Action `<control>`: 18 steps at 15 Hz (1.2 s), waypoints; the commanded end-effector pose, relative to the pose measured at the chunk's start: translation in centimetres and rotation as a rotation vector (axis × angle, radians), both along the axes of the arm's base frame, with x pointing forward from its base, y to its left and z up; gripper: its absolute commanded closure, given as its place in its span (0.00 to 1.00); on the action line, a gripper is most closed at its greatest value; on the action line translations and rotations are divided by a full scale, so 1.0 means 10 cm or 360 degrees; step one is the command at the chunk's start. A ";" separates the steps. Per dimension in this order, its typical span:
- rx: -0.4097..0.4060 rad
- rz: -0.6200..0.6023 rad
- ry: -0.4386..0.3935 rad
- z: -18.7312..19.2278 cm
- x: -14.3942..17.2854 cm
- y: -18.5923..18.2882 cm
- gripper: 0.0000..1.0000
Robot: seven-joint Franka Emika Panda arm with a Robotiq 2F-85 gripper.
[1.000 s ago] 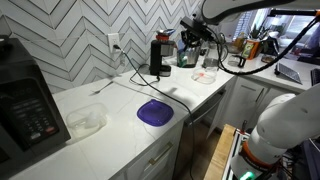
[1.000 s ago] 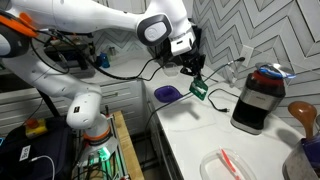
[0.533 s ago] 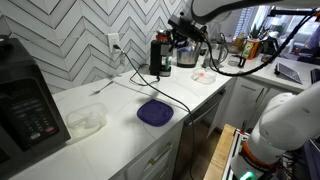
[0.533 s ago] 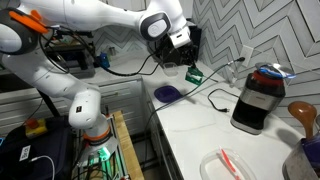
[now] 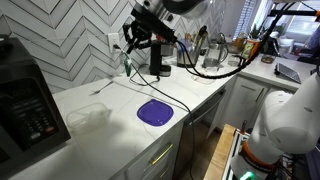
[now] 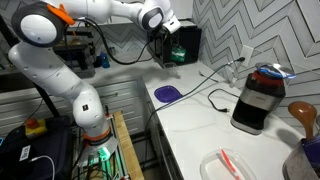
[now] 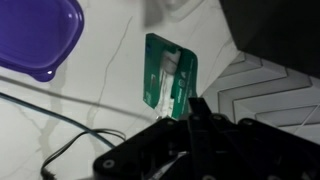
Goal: Pick up the green object from the clear lunch box on the right and put it in the clear lunch box on the left
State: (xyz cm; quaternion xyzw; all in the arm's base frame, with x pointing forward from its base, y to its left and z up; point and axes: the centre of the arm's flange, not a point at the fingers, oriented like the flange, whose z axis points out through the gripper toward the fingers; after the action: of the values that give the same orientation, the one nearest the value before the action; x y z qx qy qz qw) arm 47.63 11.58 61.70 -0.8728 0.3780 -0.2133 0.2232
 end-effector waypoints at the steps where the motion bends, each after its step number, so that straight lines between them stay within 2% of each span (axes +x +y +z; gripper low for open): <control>1: 0.0032 0.0076 -0.0006 0.00 0.05 0.08 0.99; 3: 0.0061 0.0159 -0.0014 -0.01 0.14 0.14 0.99; 7: 0.0065 0.0174 -0.0020 0.00 0.19 0.13 1.00; 10: 0.0119 0.0480 0.0032 -0.26 0.37 0.64 1.00; 12: 0.0164 0.0641 0.0055 -0.42 0.41 1.03 1.00; 15: 0.0202 0.0897 0.0125 -0.69 0.42 1.41 1.00; 16: 0.0186 0.0948 0.0098 -0.80 0.45 1.48 1.00; 18: 0.0089 0.0871 0.0102 -1.05 0.59 1.53 1.00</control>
State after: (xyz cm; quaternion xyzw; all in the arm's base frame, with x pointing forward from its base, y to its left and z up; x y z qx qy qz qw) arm 51.20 26.42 53.91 -0.9369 0.1443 -0.0987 0.3028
